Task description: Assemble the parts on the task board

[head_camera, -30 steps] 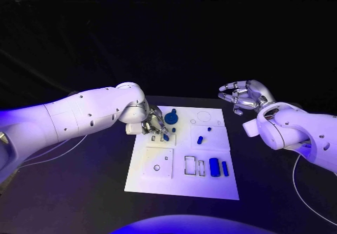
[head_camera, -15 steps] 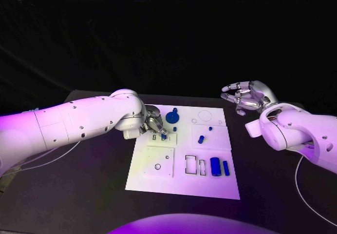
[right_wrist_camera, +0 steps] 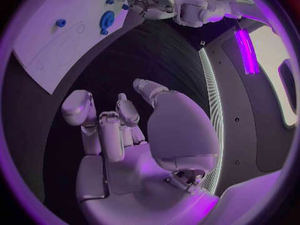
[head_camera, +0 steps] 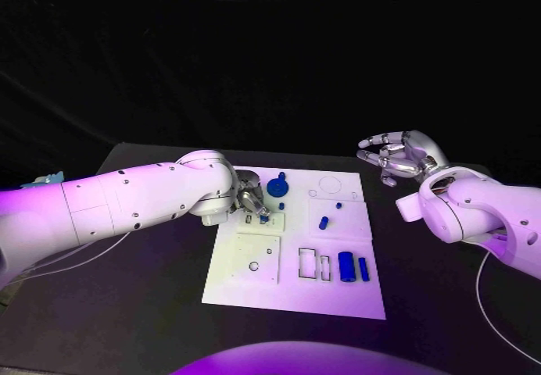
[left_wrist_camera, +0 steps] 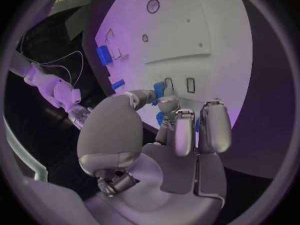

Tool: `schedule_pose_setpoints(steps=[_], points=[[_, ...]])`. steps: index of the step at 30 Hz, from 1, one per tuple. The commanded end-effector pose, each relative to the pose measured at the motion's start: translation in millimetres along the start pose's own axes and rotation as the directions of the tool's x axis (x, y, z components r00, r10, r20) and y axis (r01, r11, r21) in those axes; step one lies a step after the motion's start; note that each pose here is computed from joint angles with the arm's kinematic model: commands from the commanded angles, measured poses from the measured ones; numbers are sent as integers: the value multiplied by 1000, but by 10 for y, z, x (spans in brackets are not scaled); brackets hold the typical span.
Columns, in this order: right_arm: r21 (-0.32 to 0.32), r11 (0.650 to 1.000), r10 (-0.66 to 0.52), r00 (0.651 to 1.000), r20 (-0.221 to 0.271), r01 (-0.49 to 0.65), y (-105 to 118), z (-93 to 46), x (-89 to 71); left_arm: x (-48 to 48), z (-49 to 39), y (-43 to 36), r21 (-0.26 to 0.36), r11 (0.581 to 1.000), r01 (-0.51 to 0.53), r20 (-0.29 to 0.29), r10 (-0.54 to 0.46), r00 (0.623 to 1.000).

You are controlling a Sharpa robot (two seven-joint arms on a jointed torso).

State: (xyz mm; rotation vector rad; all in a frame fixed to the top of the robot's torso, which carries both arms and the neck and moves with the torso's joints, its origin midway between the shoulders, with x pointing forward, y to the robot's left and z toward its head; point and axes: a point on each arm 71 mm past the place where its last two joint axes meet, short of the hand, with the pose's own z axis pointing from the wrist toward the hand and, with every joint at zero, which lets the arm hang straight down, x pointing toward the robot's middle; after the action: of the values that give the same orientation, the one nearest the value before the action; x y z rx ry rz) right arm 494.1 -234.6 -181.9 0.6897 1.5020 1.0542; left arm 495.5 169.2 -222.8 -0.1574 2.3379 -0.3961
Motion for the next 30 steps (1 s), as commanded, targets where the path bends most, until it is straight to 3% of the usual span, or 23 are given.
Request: schedule_pose_setpoints(steps=[1, 30], points=[[-8, 1000, -2, 1000, -8, 1, 2, -2, 6, 4, 8, -3, -11, 999, -35, 0, 35, 999], [-7, 1000, -2, 1000, -8, 2, -8, -2, 8, 22, 37, 20, -34, 997, -66, -49, 64, 997]])
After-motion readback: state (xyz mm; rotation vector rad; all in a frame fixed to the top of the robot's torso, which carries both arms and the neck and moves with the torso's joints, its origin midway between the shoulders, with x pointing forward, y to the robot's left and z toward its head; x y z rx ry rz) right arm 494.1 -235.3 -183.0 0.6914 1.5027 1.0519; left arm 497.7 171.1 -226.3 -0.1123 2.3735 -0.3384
